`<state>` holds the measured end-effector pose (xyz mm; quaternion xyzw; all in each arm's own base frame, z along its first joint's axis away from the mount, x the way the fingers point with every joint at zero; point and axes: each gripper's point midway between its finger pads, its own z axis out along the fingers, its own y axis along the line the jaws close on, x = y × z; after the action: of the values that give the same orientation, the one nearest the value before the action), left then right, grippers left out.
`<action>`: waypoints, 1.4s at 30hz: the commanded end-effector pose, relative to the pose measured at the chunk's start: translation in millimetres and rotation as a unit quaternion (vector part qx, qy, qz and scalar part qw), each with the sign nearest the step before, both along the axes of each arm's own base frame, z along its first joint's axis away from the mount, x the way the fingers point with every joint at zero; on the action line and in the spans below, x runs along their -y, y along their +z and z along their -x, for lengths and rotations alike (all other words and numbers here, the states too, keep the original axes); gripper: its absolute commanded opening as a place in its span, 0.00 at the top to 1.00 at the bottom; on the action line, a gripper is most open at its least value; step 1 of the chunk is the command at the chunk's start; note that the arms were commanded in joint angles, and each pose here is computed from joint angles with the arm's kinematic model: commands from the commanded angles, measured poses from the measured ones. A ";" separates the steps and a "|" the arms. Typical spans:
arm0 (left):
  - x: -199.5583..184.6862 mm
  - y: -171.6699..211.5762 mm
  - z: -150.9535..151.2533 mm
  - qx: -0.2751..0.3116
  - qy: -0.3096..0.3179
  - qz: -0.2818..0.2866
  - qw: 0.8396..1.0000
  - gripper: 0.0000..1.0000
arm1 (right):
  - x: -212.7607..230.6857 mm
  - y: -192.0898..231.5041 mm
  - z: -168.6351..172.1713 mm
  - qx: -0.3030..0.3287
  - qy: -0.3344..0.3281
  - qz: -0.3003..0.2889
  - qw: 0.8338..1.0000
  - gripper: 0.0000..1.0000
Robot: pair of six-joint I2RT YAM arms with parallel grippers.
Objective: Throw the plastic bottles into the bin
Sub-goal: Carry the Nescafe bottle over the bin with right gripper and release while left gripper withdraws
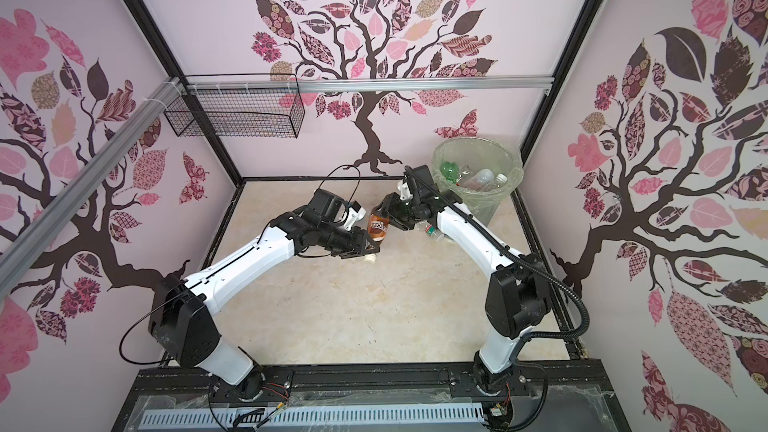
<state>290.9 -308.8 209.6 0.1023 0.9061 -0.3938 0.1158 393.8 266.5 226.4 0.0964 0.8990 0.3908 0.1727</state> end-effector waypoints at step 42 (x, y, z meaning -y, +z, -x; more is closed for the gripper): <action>-33.8 221.3 -120.4 -0.004 0.246 0.190 0.950 0.02 | 292.3 417.0 -39.2 0.515 -0.422 0.304 0.682 0.58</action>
<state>413.7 -272.1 439.2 -0.1474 0.8066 -0.5191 0.2412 475.5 1.9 579.0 0.1772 0.6823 0.0376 0.7082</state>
